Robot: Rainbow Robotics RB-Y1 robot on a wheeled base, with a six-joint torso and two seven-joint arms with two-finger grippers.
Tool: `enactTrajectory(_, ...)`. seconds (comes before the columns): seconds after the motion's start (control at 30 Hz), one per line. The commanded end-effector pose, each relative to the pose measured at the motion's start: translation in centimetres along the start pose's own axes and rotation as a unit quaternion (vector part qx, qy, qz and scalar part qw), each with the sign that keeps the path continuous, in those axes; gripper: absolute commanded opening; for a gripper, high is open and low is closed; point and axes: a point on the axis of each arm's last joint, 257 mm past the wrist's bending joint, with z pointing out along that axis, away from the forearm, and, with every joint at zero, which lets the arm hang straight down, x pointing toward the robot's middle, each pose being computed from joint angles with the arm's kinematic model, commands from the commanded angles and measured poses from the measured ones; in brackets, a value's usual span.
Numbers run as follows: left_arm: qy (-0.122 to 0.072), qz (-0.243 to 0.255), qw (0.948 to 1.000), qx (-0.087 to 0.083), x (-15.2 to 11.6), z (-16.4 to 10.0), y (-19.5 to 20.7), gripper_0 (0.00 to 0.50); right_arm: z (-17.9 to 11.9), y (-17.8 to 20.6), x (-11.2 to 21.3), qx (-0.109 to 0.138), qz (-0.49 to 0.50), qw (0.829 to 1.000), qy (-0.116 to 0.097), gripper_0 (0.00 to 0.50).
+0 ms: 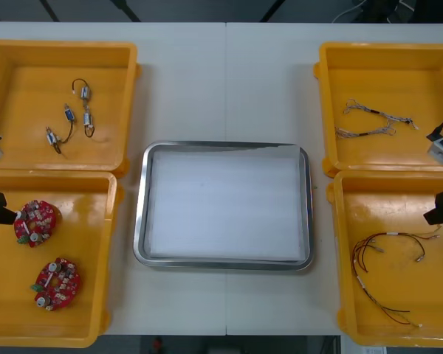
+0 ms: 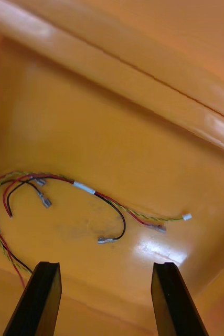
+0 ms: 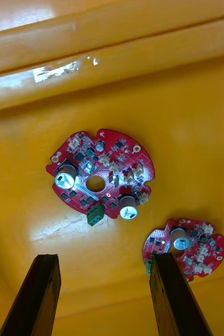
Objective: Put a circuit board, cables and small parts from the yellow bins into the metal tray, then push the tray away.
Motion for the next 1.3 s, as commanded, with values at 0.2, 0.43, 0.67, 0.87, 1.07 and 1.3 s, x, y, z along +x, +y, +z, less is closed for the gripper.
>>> enactTrajectory(0.2,-0.010,-0.024,0.9995,0.018,0.0,0.1,-1.2,0.500,-0.4,0.3,-0.9,0.003,-0.191,0.982,-0.007,0.500)
enactTrajectory(0.43,-0.014,-0.034,0.9986,0.037,0.4,1.5,-2.5,0.500,0.8,0.5,-1.8,0.016,-0.311,0.950,-0.021,0.500)
enactTrajectory(0.67,-0.016,-0.042,0.9980,0.045,0.8,2.9,-2.9,0.500,1.9,-0.3,-2.0,0.029,-0.388,0.921,-0.020,0.500)
enactTrajectory(0.87,-0.018,-0.060,0.9966,0.055,1.3,4.6,-2.7,0.500,3.5,-1.5,-0.9,0.018,-0.409,0.912,-0.013,0.500)
enactTrajectory(1.07,-0.023,-0.067,0.9958,0.058,1.6,5.9,-2.7,0.500,5.1,-1.6,-0.4,0.012,-0.413,0.910,-0.014,0.500)
enactTrajectory(1.3,-0.016,-0.075,0.9953,0.060,2.3,6.2,-2.6,0.500,6.5,-1.4,-0.4,0.022,-0.422,0.906,-0.015,0.500)
